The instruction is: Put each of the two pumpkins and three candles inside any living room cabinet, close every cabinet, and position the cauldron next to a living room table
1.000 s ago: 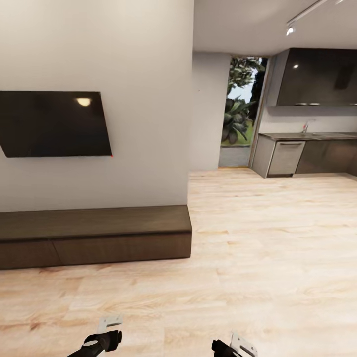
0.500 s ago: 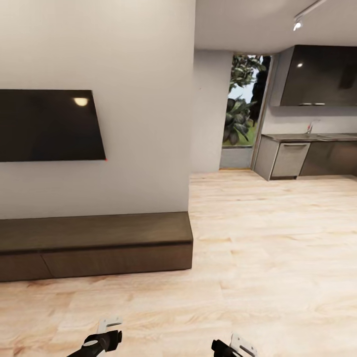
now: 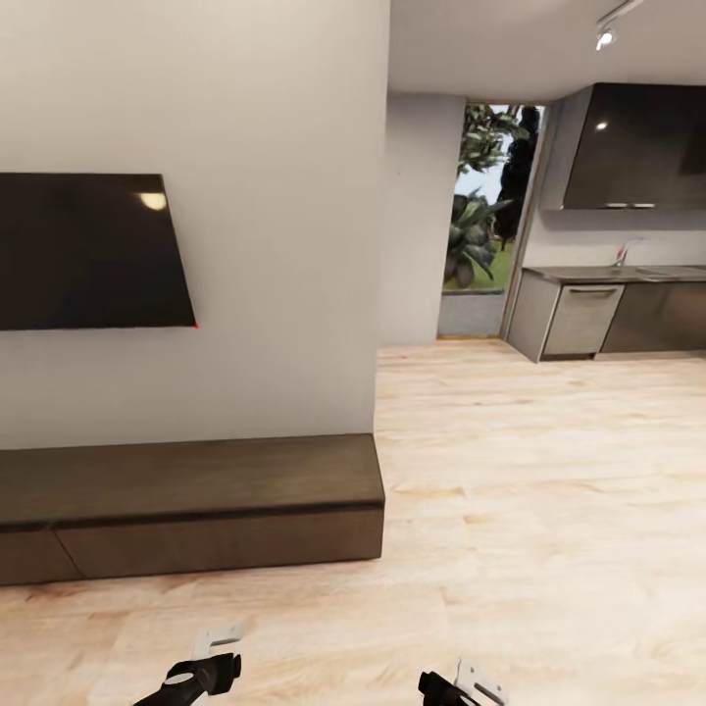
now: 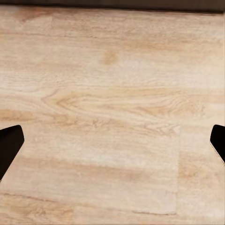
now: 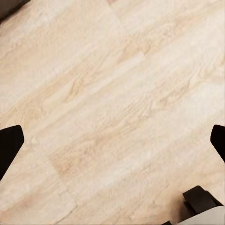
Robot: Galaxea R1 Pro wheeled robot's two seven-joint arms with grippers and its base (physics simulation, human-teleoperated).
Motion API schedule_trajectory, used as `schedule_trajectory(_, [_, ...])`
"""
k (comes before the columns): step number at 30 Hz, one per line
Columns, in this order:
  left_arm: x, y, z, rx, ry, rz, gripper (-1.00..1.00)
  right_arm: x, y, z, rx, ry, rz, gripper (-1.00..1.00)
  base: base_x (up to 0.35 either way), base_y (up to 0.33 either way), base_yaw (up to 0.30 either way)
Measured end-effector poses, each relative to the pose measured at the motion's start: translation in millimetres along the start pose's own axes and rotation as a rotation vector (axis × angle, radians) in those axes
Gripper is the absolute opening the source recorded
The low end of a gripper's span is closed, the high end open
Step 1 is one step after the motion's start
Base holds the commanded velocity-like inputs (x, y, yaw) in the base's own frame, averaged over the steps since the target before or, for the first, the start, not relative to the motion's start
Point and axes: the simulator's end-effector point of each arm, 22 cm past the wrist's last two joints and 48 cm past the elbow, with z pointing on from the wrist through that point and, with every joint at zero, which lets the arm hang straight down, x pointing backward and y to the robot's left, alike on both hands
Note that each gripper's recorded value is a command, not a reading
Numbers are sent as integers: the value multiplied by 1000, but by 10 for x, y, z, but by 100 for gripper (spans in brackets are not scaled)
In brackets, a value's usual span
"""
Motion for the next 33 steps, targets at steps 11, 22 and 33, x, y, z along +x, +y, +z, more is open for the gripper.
schedule_trajectory(11, [0, 0, 0, 0, 0, 1, 100, 0, -3, 0, 1, 0, 0, 100, 315, 0, 0])
schedule_trajectory(22, [4, 1, 1, 0, 1, 1, 100, -2, -1, 1, 1, 0, 0, 100, 258, 0, 100])
schedule_trajectory(33, [-8, 3, 1, 0, -10, -2, 100, 5, 9, 0, 0, 1, -1, 100, 152, 0, 281])
